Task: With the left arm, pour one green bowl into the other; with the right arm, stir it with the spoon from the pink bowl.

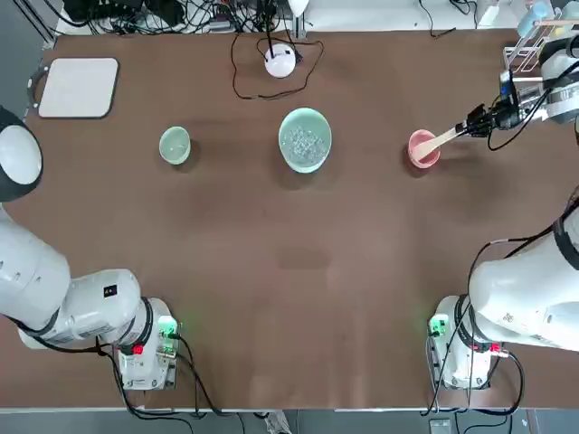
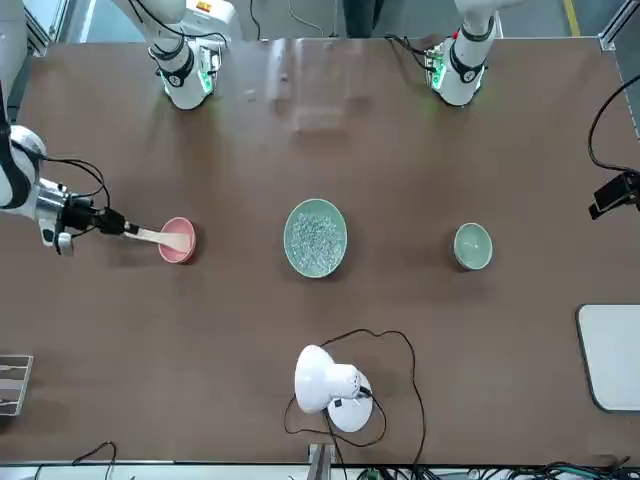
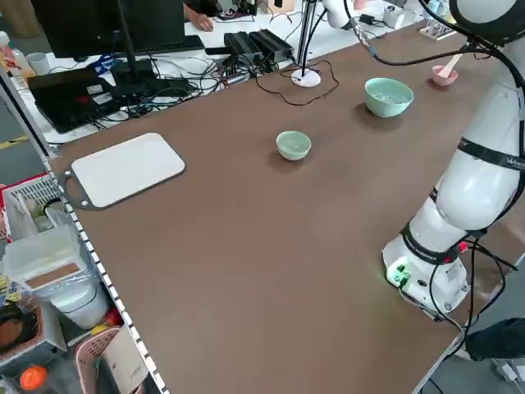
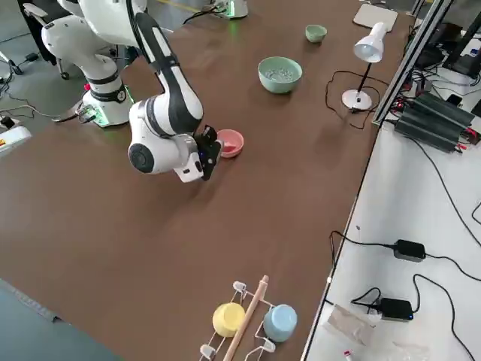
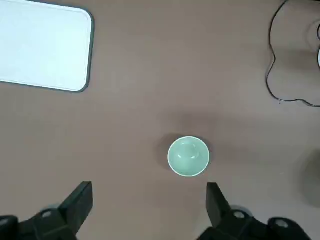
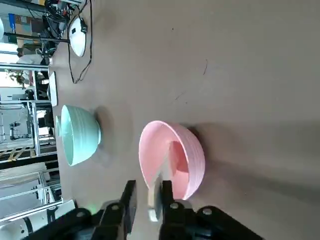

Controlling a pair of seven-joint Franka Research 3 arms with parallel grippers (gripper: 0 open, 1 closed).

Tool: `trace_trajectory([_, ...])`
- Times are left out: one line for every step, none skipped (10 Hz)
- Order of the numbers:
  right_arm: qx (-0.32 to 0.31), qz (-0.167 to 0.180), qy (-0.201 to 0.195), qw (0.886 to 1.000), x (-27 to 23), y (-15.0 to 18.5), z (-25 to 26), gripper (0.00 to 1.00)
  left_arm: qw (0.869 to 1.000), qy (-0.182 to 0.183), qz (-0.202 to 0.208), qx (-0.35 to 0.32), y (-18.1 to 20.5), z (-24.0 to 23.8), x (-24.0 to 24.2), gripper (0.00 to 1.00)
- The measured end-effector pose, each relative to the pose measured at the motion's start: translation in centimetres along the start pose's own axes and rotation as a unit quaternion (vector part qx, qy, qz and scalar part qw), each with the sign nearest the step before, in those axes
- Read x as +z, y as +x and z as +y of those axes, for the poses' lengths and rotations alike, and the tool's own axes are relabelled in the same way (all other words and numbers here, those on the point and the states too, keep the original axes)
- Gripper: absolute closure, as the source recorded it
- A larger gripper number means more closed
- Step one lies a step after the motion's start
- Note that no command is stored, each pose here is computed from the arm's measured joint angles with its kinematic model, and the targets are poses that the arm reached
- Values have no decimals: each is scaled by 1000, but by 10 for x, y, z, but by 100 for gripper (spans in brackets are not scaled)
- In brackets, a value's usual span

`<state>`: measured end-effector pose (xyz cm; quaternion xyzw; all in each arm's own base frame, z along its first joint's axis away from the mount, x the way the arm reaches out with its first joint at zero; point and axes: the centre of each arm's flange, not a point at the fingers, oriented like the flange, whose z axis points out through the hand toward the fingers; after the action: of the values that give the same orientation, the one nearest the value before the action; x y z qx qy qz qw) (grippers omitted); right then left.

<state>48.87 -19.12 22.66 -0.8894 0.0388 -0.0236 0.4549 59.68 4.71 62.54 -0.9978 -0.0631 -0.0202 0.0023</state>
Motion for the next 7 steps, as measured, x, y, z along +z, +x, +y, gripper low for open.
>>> trace_trajectory([0, -1, 0, 1000, 1, 2, 2, 67, 1000, 0, 0, 0, 0, 0, 0, 0])
trace_trajectory([-1, -1, -1, 1000, 1, 5, 5, 52, 1000, 0, 0, 0, 0, 0, 0, 0])
trace_trajectory([-2, -1, -1, 1000, 2, 7, 7, 35, 1000, 0, 0, 0, 0, 0, 0, 0])
trace_trajectory([-4, -2, -1, 1000, 4, 9, 10, 30, 1000, 0, 0, 0, 0, 0, 0, 0])
trace_trajectory([-6, -2, -2, 1000, 5, 11, 12, 29, 1000, 0, 0, 0, 0, 0, 0, 0])
trace_trajectory([-6, -3, -2, 1000, 6, 12, 14, 29, 1000, 0, 0, 0, 0, 0, 0, 0])
trace_trajectory([-5, -3, -2, 1000, 7, 13, 15, 26, 1000, 0, 0, 0, 0, 0, 0, 0])
